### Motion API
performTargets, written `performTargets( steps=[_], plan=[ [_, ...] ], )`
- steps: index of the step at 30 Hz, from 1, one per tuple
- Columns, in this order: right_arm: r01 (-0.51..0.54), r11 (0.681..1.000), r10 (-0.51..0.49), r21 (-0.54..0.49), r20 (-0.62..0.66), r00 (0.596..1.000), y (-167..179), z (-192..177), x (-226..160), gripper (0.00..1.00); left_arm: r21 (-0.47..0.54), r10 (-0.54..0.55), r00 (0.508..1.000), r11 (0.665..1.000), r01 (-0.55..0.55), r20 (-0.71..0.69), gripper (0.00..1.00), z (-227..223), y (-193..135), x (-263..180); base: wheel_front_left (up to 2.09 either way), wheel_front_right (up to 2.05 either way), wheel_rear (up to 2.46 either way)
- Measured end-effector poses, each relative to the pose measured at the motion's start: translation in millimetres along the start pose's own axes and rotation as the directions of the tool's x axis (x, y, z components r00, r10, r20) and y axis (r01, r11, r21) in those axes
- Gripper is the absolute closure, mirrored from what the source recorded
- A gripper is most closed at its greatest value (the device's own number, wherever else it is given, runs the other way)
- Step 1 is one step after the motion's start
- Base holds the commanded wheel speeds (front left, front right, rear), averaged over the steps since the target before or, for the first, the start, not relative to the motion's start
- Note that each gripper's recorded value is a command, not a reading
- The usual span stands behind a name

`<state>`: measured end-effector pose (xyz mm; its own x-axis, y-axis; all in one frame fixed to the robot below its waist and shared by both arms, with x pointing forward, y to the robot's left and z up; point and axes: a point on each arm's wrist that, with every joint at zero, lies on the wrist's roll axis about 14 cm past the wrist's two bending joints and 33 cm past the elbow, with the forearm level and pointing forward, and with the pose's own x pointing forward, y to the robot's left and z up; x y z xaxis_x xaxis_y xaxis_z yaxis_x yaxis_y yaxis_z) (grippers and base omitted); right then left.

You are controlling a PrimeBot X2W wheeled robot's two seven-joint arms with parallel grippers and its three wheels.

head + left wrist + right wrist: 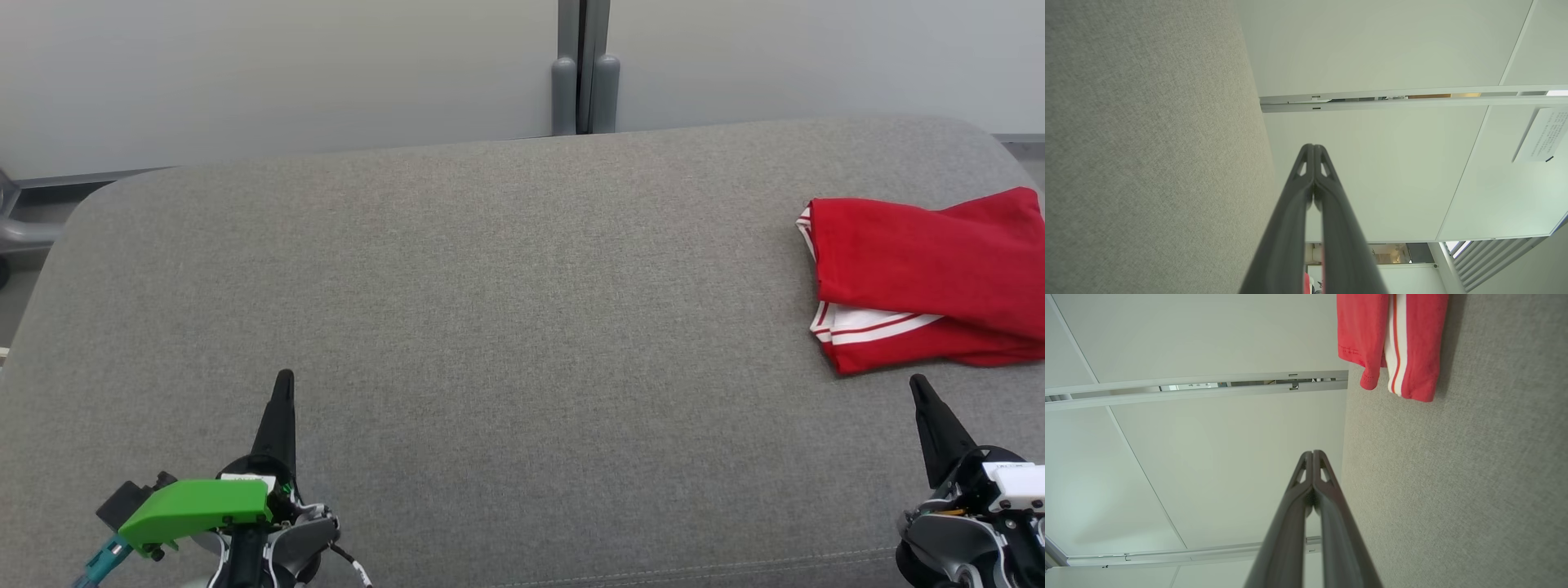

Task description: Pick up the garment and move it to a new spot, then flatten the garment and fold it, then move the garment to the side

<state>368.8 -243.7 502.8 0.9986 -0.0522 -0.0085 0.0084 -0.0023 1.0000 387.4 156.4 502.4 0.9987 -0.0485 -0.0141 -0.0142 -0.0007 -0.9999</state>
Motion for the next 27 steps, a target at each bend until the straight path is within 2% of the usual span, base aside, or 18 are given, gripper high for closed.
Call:
performTargets(
  steps=[27],
  plan=[
    [-0.002, 1.000, 0.002, 0.002, 0.000, 1.000, 0.6, 0.1, 0.5, 1.00, -0.001, -0.003, 1.000, 1.000, 0.003, 0.000, 1.00, -0.3, -1.0, 0.6, 0.00, 0.00, 0.00]
  ],
)
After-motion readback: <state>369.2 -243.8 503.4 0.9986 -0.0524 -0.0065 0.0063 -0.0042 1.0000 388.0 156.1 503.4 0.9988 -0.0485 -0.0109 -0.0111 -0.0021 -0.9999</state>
